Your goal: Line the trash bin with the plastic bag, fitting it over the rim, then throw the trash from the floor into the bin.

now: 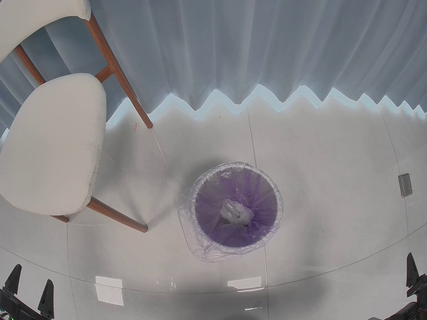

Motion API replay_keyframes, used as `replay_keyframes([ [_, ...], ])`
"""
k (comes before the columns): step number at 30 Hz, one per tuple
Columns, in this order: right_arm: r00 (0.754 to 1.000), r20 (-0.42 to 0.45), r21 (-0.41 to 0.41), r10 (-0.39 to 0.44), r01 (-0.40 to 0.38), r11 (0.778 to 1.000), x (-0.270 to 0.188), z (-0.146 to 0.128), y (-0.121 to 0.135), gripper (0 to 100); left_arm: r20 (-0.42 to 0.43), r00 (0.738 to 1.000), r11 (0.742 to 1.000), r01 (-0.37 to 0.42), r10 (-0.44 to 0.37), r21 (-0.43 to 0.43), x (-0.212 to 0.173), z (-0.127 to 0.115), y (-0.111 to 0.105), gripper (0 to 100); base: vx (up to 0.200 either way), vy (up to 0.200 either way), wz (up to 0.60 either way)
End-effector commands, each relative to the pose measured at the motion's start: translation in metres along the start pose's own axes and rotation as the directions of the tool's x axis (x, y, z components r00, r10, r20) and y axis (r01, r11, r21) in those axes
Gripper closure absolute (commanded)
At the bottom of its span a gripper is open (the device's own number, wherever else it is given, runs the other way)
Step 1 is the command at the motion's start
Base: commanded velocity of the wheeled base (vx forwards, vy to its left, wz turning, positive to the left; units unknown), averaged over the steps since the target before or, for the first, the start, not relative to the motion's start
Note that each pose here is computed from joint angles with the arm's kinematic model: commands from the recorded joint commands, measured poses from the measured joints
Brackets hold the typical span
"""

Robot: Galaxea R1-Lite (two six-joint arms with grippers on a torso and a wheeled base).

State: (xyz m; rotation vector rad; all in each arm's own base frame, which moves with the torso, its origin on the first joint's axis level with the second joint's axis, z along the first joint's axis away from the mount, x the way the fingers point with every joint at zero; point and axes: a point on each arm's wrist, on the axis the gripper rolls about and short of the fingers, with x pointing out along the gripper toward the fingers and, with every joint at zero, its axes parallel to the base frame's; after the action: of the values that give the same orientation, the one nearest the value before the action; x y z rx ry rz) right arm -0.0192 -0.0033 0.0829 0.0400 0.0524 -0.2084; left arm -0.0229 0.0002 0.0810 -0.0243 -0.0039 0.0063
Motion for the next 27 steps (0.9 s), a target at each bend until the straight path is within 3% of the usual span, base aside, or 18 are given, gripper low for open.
replay_keyframes([
  [1,0.999,0.038,0.005,-0.027,0.027,1.000,0.0013,-0.0011,-0.0004,0,0.001,1.000,1.000,0.000,0.000,0.000,-0.0001,-0.0048,0.0001,0,0.000,0.000,0.00],
  [5,0.996,0.042,0.015,0.083,-0.084,0.996,-0.0029,-0.0031,-0.0004,0,0.001,1.000,1.000,0.000,0.000,0.000,-0.0001,-0.0048,0.0001,0,0.000,0.000,0.00],
  [8,0.984,0.040,-0.085,0.174,-0.171,0.982,-0.0036,-0.0082,0.0015,0,0.001,1.000,1.000,-0.001,0.001,0.000,-0.0001,-0.0048,0.0001,0,0.000,0.000,0.00],
  [9,0.984,0.040,-0.087,0.173,-0.169,0.982,-0.0036,-0.0082,0.0014,0,0.001,1.000,1.000,0.000,0.000,0.000,-0.0001,-0.0048,0.0001,0,0.000,0.000,0.00],
  [11,0.991,0.030,0.011,0.131,-0.132,0.991,-0.0032,-0.0079,0.0007,0,0.001,1.000,1.000,-0.001,0.001,-0.002,-0.0001,-0.0048,0.0001,0,0.000,0.000,0.00],
  [27,0.990,0.039,-0.026,0.135,-0.134,0.991,-0.0031,-0.0083,0.0008,0,-0.001,1.000,1.000,-0.003,0.003,0.000,-0.0001,-0.0049,0.0001,0,0.000,0.000,0.00],
])
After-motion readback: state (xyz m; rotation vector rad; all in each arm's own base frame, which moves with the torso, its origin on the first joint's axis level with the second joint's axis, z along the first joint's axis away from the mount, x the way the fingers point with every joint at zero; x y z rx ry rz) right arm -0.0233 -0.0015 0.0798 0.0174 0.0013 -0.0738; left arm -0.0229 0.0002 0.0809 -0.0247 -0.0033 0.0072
